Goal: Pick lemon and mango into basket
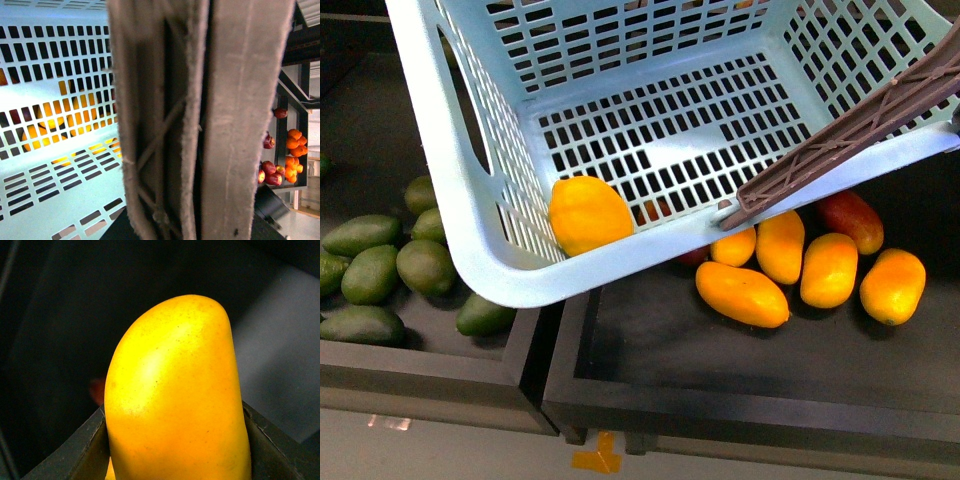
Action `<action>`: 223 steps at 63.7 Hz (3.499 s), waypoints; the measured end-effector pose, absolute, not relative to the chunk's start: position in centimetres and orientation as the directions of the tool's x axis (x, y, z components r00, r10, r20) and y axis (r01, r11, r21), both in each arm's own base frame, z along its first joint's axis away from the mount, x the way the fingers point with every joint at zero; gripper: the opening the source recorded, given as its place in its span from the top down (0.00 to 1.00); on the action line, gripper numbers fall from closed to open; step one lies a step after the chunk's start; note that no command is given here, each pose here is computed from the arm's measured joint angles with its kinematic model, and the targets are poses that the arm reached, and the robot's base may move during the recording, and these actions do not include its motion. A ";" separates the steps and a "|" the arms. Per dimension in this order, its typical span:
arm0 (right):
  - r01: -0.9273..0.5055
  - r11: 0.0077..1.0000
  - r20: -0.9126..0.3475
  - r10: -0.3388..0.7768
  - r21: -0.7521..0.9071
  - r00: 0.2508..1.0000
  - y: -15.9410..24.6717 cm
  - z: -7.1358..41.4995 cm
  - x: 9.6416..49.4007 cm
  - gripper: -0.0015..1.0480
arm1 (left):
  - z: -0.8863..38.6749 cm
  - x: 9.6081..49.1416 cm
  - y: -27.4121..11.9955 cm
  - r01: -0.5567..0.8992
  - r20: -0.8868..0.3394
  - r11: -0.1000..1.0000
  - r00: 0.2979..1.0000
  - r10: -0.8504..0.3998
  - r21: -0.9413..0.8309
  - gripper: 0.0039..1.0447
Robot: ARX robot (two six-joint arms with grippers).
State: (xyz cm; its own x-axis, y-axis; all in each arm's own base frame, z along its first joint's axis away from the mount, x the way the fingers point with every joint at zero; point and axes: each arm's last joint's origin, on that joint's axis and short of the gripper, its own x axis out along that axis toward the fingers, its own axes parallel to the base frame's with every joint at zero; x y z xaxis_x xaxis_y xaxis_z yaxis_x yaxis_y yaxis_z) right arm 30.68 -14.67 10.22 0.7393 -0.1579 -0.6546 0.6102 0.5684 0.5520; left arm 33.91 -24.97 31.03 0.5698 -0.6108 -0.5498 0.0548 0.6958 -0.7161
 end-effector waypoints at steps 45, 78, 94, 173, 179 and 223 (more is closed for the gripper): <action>0.065 0.935 -0.162 -0.009 0.348 0.987 4.7 27.4 27.9 0.41 | 31.0 33.9 -25.0 0.055 -0.550 0.695 0.568 -0.613 -0.717 0.84; 0.059 0.964 -0.315 0.027 0.261 0.949 10.0 24.5 33.3 0.20 | 31.0 33.9 -25.0 0.054 -0.550 0.696 0.570 -0.610 -0.716 0.84; 0.128 0.938 -0.307 -0.024 0.322 0.952 8.3 25.5 32.9 0.08 | 30.9 34.0 -25.0 0.051 -0.554 0.699 0.570 -0.607 -0.713 0.84; -0.001 1.000 -0.010 0.001 0.006 1.000 0.0 18.0 14.7 0.98 | 30.9 34.0 -25.0 0.052 -0.554 0.699 0.570 -0.608 -0.713 0.84; -0.001 1.000 -0.010 0.001 0.006 1.000 0.0 17.7 14.0 0.98 | 30.9 34.0 -25.0 0.052 -0.554 0.699 0.569 -0.608 -0.713 0.84; -0.002 1.000 0.018 0.002 0.006 1.000 0.0 17.2 11.4 0.98 | 30.9 34.0 -25.0 0.052 -0.553 0.699 0.569 -0.608 -0.714 0.84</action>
State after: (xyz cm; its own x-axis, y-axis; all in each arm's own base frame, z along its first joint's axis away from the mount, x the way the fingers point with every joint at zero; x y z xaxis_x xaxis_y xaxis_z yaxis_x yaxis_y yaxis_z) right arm 11.37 0.03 17.25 0.9998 0.0019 0.0177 -0.0020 1.0000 0.0056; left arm 33.95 -25.03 30.88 0.5693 -0.6079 -0.5535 0.0523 0.6986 -0.7136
